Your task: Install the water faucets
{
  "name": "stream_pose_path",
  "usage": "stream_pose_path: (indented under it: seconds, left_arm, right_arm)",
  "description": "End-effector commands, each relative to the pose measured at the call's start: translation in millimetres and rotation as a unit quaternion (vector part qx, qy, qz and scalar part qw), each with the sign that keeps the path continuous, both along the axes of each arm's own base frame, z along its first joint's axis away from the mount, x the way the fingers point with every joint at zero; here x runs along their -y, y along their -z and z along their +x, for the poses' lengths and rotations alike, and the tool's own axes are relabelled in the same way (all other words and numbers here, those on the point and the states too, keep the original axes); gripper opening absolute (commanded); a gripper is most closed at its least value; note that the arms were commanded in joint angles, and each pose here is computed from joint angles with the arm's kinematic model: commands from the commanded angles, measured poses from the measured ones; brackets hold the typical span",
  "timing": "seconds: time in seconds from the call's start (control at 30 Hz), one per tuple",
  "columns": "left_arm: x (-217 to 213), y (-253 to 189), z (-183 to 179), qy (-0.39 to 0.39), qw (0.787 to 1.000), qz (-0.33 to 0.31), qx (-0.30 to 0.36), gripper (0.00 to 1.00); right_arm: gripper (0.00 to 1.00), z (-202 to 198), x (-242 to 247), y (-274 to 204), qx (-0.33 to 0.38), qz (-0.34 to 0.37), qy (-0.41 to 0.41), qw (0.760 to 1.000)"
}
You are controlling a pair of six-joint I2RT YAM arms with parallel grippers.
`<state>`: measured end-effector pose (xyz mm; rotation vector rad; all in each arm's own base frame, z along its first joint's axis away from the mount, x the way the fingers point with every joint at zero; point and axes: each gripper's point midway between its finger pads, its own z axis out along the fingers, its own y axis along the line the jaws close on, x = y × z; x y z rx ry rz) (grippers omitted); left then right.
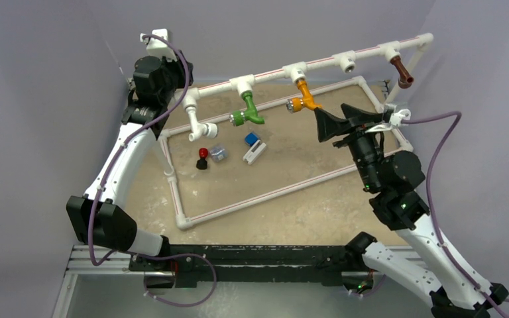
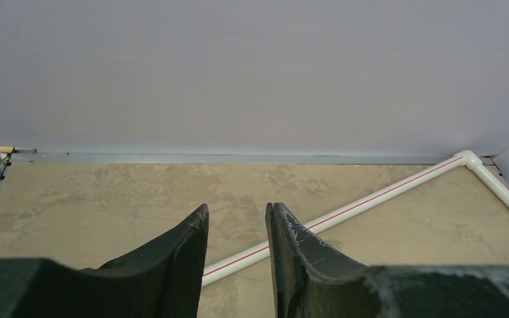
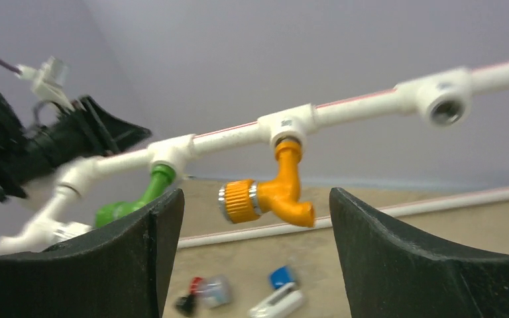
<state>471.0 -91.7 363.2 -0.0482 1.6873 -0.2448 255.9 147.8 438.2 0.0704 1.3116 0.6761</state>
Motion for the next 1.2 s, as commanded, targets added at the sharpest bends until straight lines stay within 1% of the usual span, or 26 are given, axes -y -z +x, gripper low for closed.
stream_pose_path:
  seconds: [0.0, 0.03, 0.07, 0.1, 0.23, 0.33, 0.47, 0.6, 0.8, 0.83, 0.87, 0.93, 1.03, 1.17]
  left_arm:
    - [0, 136, -14, 0.006, 0.98, 0.04, -0.196, 0.36]
    - [0, 136, -14, 0.006, 0.98, 0.039, -0.196, 0.36]
    - [0, 136, -14, 0.007, 0.98, 0.04, -0.196, 0.36]
    - [0, 136, -14, 0.007, 0.98, 0.04, -0.196, 0.36]
    - [0, 135, -15, 0.006, 0.98, 0.041, -0.196, 0.36]
    - [-1, 135, -15, 0.005, 0.98, 0.041, -0.195, 0.36]
    - [0, 135, -15, 0.007, 0.98, 0.04, -0.196, 0.36]
    - [0, 136, -15, 0.008, 0.98, 0.04, -0.197, 0.36]
    - [0, 138, -14, 0.008, 0.979, 0.04, -0.199, 0.37]
    - [0, 139, -14, 0.008, 0.979, 0.041, -0.201, 0.37]
    - [1, 139, -14, 0.008, 0.979, 0.041, -0.2, 0.36]
    - [1, 139, -14, 0.008, 0.979, 0.041, -0.201, 0.37]
    - [1, 139, -14, 0.008, 0.979, 0.041, -0.201, 0.37]
    - [0, 140, -14, 0.008, 0.978, 0.042, -0.202, 0.37]
  right_arm:
    - [0.82, 0, 19, -14, 0.106, -0.26, 0.063, 0.958]
    - [0.82, 1, 22, -17, 0.125, -0.302, 0.077, 0.942]
    - [0.83, 1, 21, -15, 0.137, -0.341, 0.074, 0.927]
    - [0.83, 0, 17, -15, 0.151, -0.37, 0.064, 0.914]
    - [0.83, 0, 7, -15, 0.202, -0.492, 0.044, 0.846]
    - [0.81, 6, 6, -13, 0.216, -0.55, 0.048, 0.806]
    - [0.82, 10, 1, -7, 0.235, -0.609, 0.038, 0.756]
    - [0.82, 11, -9, -4, 0.258, -0.64, 0.016, 0.723]
    - [0.82, 31, -14, 16, 0.236, -0.697, 0.028, 0.676]
    - [0.82, 34, -15, 19, 0.237, -0.709, 0.034, 0.664]
    - [0.82, 38, -14, 23, 0.232, -0.716, 0.042, 0.657]
    - [0.83, 45, -12, 25, 0.234, -0.732, 0.062, 0.637]
    - [0.83, 50, -14, 17, 0.25, -0.733, 0.093, 0.626]
    - [0.82, 61, -13, 13, 0.257, -0.745, 0.145, 0.599]
